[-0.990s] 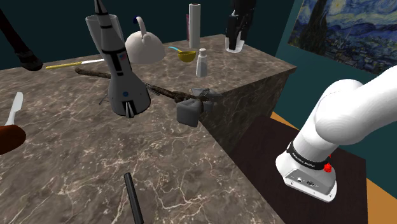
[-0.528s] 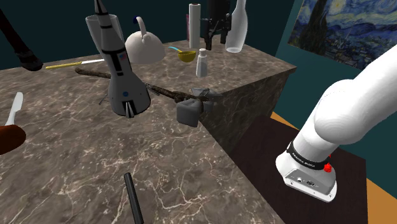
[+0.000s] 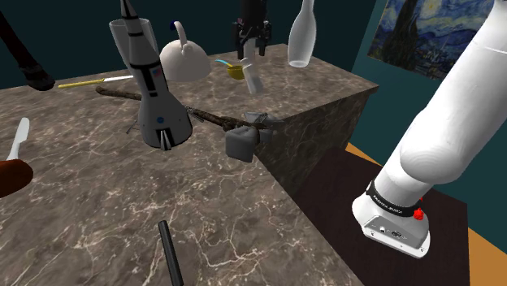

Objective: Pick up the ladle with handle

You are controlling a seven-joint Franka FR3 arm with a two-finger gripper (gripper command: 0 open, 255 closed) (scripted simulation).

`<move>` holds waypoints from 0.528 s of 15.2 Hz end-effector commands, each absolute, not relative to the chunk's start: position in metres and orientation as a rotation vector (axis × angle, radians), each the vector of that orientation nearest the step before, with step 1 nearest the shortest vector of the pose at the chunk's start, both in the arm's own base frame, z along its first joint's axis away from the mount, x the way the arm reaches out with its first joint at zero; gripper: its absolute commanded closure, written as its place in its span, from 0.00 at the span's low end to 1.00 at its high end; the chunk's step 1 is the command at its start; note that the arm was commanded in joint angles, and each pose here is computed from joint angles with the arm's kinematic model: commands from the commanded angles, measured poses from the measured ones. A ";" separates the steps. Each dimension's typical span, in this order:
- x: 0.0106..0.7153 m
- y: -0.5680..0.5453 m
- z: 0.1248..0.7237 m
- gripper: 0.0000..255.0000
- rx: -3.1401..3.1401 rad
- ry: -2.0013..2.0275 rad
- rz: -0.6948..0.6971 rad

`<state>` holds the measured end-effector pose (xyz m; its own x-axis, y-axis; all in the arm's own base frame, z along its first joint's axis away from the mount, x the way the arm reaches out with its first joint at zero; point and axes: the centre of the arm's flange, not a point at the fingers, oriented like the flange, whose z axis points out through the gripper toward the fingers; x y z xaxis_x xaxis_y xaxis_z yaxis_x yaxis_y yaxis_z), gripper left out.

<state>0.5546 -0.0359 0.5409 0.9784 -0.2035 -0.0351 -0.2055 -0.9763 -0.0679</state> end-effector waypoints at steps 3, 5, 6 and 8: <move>0.605 -0.052 0.520 0.00 -3.002 0.421 0.064; 0.629 -0.061 0.512 0.00 -2.974 0.471 0.067; 0.641 -0.065 0.509 0.00 -2.960 0.496 0.069; 0.665 -0.075 0.500 0.00 -2.931 0.545 0.072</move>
<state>0.6554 -0.0715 0.5022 0.9389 -0.3367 -0.0719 -0.3436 -0.9290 -0.1376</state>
